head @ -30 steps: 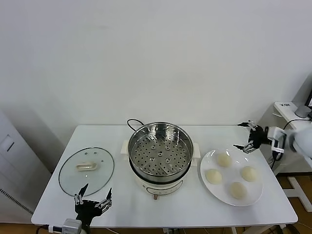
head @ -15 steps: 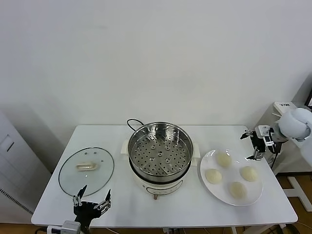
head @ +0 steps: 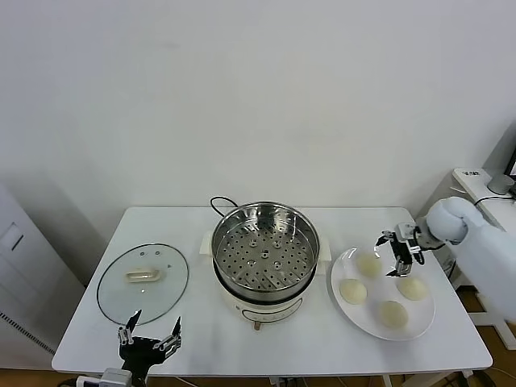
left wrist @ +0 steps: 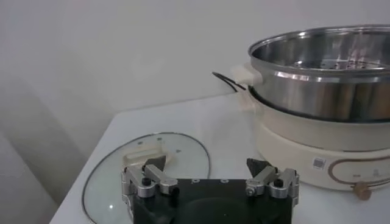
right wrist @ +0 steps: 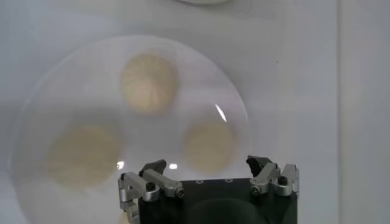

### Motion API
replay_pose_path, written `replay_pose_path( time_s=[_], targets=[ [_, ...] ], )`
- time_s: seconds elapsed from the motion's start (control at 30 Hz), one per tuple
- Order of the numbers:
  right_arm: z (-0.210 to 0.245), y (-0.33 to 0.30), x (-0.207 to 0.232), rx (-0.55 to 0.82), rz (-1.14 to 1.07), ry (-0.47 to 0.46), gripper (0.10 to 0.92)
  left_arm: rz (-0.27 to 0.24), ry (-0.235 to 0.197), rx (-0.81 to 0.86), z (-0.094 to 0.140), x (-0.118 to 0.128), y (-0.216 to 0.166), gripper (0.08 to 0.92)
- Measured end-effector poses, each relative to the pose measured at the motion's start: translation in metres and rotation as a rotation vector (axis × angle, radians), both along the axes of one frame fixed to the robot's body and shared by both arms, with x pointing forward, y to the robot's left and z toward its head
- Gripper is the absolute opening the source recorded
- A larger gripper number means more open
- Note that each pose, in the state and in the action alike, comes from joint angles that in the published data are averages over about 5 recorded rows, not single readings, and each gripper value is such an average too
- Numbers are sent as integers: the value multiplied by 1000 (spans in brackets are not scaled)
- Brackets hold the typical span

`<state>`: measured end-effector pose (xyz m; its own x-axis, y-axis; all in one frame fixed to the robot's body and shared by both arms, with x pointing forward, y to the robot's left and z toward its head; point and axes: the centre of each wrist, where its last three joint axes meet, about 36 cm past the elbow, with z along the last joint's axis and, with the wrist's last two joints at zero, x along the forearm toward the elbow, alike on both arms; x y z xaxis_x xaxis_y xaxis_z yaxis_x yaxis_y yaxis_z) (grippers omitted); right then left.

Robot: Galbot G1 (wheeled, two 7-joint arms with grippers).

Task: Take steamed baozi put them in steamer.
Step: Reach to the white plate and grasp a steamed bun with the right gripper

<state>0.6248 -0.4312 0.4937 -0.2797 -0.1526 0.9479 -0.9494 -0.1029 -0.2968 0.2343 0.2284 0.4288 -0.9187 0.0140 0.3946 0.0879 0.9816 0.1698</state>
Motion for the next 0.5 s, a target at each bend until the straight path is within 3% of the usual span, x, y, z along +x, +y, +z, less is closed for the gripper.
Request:
replay_pose_path(
  time_s=[0.5],
  targets=[
    [-26, 11, 12, -29, 3, -2, 823, 2, 10, 3, -4, 1, 1, 823]
  ],
)
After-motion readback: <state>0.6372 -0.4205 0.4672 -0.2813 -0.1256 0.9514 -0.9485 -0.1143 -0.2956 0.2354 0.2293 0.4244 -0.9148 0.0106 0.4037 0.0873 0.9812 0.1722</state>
